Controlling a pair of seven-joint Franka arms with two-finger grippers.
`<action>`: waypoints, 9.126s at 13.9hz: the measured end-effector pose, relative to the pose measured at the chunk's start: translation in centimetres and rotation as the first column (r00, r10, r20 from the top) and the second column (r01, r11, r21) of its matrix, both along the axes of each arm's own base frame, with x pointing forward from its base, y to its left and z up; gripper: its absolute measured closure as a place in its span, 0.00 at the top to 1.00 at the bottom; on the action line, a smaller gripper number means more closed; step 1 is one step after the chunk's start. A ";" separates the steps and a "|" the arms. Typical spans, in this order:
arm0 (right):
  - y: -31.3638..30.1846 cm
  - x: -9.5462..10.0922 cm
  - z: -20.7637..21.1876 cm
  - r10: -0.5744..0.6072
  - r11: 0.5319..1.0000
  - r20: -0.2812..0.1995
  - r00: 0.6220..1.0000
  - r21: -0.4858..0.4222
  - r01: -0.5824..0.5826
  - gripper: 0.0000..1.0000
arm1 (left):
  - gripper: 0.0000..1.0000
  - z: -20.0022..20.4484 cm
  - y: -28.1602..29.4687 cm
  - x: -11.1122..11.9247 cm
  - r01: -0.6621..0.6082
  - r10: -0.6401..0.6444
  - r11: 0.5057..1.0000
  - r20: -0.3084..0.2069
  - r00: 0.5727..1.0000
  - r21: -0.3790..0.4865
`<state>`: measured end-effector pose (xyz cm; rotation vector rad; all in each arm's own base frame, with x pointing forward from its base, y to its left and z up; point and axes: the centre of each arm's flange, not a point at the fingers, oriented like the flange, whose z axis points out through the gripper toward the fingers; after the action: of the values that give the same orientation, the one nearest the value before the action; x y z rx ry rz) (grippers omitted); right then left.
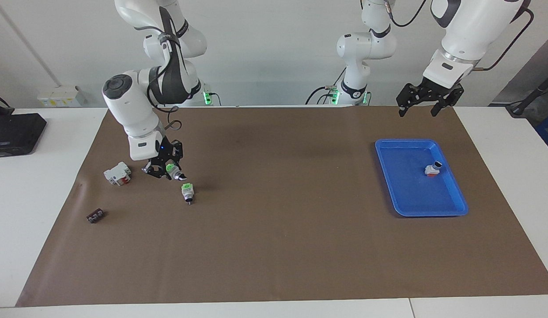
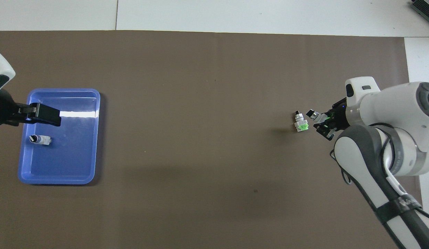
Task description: Turn and place switch with both arms
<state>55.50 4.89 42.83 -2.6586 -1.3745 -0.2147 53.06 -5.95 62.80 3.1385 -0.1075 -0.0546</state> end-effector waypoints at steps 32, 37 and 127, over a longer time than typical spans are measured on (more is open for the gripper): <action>32.3 -7.2 4.9 0.058 0.801 0.473 0.879 0.504 -0.324 0.41 | 0.58 0.6 -10.8 -0.6 -0.756 0.684 0.568 -0.325 0.654 -0.325; 32.5 -7.3 5.0 0.055 0.802 0.476 0.878 0.503 -0.323 0.41 | 0.44 0.8 -14.7 -1.4 -0.925 0.860 0.316 -0.350 0.373 -0.210; 34.2 -8.9 4.3 0.054 0.803 0.463 0.885 0.506 -0.314 0.41 | 0.10 -6.8 -15.1 0.8 -0.904 0.851 -0.161 -0.409 -0.330 0.395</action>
<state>46.56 39.11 47.14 -2.0160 -1.3835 -1.0639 53.90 -21.04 55.97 1.7987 2.2266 -0.9106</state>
